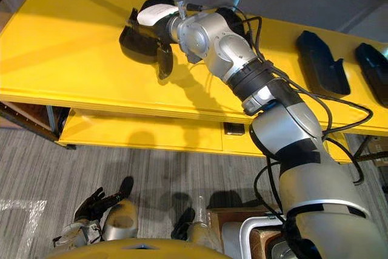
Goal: Walk over and take three plastic housings, then place them on the shelf
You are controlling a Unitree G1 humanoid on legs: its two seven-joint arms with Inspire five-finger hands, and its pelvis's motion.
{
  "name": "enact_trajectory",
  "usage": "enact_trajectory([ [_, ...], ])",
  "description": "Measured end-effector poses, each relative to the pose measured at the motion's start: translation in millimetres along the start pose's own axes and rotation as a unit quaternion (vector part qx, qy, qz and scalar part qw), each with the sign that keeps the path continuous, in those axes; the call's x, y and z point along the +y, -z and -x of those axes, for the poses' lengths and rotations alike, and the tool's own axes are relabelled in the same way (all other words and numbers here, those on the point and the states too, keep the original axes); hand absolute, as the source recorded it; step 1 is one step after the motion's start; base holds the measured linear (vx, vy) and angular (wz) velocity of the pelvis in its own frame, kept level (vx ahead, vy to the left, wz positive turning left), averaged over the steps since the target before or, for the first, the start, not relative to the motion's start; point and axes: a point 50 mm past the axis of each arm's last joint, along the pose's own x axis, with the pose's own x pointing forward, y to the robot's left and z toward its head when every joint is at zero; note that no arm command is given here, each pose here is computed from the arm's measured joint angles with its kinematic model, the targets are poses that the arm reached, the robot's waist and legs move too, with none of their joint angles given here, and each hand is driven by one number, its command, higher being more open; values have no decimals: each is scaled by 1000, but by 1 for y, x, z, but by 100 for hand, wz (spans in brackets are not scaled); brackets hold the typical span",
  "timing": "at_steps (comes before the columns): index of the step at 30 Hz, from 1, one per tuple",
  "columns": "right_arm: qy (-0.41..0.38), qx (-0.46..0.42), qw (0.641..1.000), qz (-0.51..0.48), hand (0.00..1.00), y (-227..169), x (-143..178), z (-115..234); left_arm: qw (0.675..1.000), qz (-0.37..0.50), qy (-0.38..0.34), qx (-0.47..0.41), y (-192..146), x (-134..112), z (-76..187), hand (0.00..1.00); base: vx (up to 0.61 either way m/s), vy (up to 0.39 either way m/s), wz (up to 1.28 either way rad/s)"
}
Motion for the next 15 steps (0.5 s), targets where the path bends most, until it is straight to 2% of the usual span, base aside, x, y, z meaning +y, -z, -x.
enact_trajectory([
  [4, 29, -30, 998, -40, 100, 1, -8, 12, 1000, 5, 1, -3, -3, -4, -3, 100, 3, 0, -19],
  [10, 201, -49, 974, -94, 100, 10, -31, 38, 996, 20, -38, -75, -27, -16, -5, 100, -13, 9, -22],
  [12, 302, -41, 942, -140, 100, 30, -43, 74, 985, 46, -74, -147, -57, -21, 3, 100, -18, 22, -10],
  [13, 327, -38, 931, -157, 100, 35, -45, 84, 980, 61, -87, -168, -65, -20, 7, 100, -4, 24, -11],
  [15, 421, -1, 882, -211, 100, 61, -34, 131, 952, 109, -134, -253, -97, -8, 25, 100, 7, 28, -14],
])
